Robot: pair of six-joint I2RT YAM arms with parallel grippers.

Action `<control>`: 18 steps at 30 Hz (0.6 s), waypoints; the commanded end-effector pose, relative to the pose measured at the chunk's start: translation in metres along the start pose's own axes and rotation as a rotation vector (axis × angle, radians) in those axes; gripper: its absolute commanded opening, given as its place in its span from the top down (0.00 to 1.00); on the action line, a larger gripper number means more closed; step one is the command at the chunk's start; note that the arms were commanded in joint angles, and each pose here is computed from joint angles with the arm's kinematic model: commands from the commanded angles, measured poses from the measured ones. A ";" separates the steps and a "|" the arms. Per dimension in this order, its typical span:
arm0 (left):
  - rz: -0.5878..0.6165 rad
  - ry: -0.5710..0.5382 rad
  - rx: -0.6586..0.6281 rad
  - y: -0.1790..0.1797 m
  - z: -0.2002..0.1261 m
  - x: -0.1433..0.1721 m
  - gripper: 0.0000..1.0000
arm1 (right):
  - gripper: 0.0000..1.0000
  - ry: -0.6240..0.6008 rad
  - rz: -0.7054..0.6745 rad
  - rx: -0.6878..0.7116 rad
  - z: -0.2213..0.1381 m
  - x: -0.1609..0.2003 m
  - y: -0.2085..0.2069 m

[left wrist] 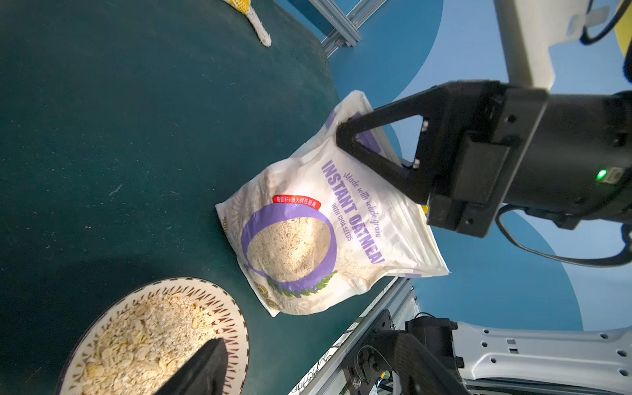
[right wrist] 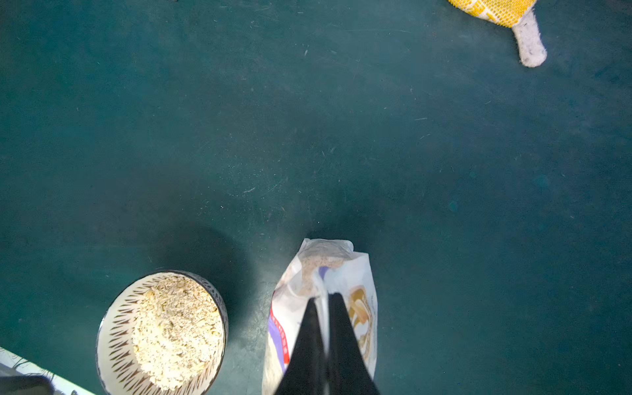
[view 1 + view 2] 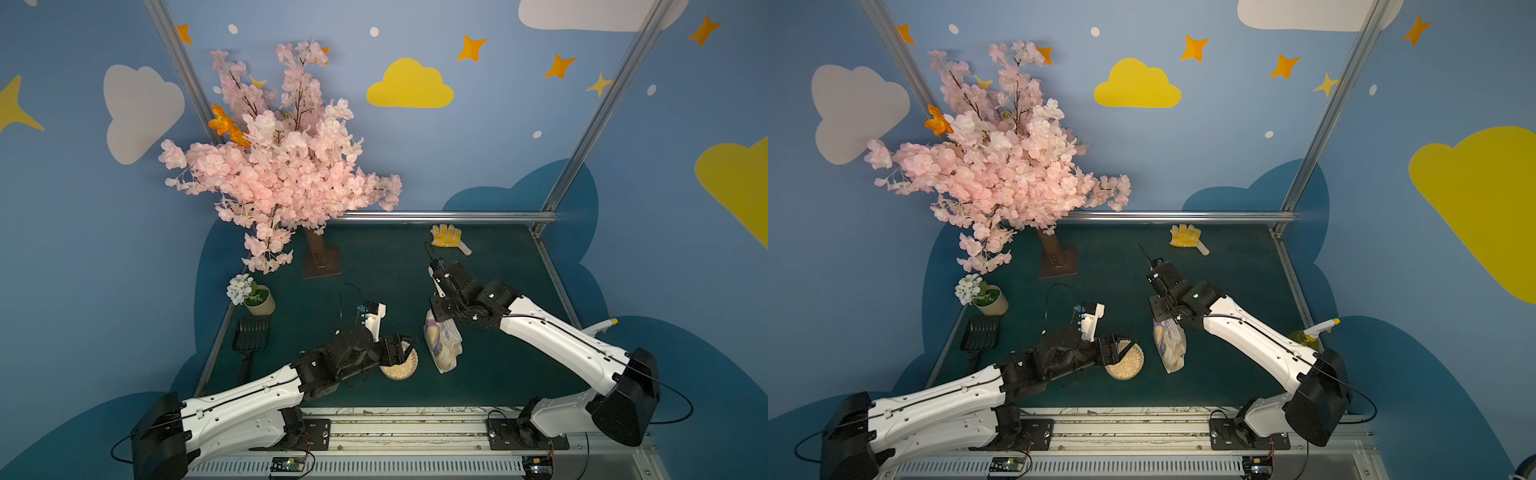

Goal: Pour the oats into the breakfast bowl
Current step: Close the oats bag at the center of the board.

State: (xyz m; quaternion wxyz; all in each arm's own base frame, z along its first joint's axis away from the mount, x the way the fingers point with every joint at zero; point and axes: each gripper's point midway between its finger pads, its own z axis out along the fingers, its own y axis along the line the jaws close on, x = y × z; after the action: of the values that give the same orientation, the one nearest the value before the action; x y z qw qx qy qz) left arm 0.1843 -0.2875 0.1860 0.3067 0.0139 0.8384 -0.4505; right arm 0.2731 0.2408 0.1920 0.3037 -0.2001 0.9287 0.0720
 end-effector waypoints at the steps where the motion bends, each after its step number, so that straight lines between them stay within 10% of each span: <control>1: 0.021 -0.007 -0.018 0.006 -0.002 0.001 0.19 | 1.00 -0.113 0.037 -0.045 -0.022 -0.023 0.003; 5: 0.027 -0.004 -0.022 0.007 -0.003 0.001 0.18 | 0.64 -0.134 0.044 -0.045 -0.023 -0.024 0.001; 8: 0.028 -0.006 -0.019 0.006 -0.003 0.000 0.18 | 0.58 -0.129 0.043 -0.044 -0.014 -0.022 0.002; 16: 0.028 -0.009 -0.020 0.006 -0.005 0.000 0.18 | 0.70 -0.055 0.038 -0.037 0.009 -0.021 0.006; 18: 0.029 -0.014 -0.021 0.006 -0.006 -0.001 0.18 | 1.00 -0.040 0.016 -0.037 0.010 -0.021 0.007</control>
State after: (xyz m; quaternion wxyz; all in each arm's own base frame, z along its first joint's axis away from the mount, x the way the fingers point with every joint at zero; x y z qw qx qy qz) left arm 0.1839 -0.2831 0.1855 0.3118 0.0167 0.8409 -0.4421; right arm 0.2871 0.2523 0.1882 0.3174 -0.1931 0.9241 0.0896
